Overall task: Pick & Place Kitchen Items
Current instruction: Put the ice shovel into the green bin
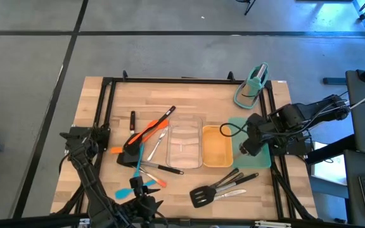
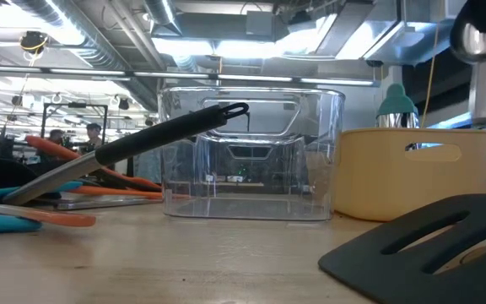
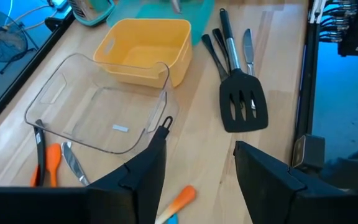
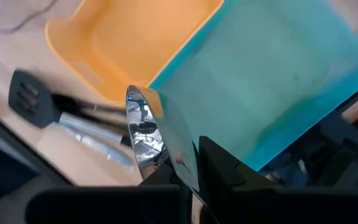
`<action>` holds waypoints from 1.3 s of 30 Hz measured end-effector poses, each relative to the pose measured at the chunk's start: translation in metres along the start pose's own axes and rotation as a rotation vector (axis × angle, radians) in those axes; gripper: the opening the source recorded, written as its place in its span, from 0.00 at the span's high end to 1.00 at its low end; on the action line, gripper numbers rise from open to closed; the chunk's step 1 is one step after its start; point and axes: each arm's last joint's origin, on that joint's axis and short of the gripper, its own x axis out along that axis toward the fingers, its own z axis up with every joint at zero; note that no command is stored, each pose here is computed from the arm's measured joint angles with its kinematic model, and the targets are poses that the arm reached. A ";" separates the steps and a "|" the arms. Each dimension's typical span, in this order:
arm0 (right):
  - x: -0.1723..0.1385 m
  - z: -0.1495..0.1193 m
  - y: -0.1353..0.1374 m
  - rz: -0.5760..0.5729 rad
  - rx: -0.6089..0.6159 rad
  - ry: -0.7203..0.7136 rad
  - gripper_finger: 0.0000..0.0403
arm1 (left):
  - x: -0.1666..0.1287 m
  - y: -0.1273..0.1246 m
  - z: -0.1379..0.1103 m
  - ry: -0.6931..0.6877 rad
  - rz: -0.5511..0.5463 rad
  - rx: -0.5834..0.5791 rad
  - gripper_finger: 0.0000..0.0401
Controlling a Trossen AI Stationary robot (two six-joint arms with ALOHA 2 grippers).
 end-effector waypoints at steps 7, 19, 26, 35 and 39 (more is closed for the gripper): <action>0.000 0.002 -0.001 -0.030 0.000 -0.073 0.96 | 0.002 -0.004 -0.004 0.010 0.001 0.010 0.54; 0.001 -0.003 0.004 0.000 -0.029 0.006 0.96 | 0.004 -0.012 -0.013 0.033 -0.004 0.018 0.54; 0.000 -0.028 0.012 0.046 -0.140 0.159 0.96 | 0.004 -0.012 -0.013 0.027 -0.001 0.028 0.54; -0.002 -0.047 0.015 0.016 -0.134 0.009 0.96 | 0.004 -0.012 -0.012 0.000 0.011 0.028 0.54; -0.002 -0.047 0.015 0.004 -0.120 -0.080 0.96 | 0.005 -0.011 -0.011 -0.004 0.015 0.026 0.55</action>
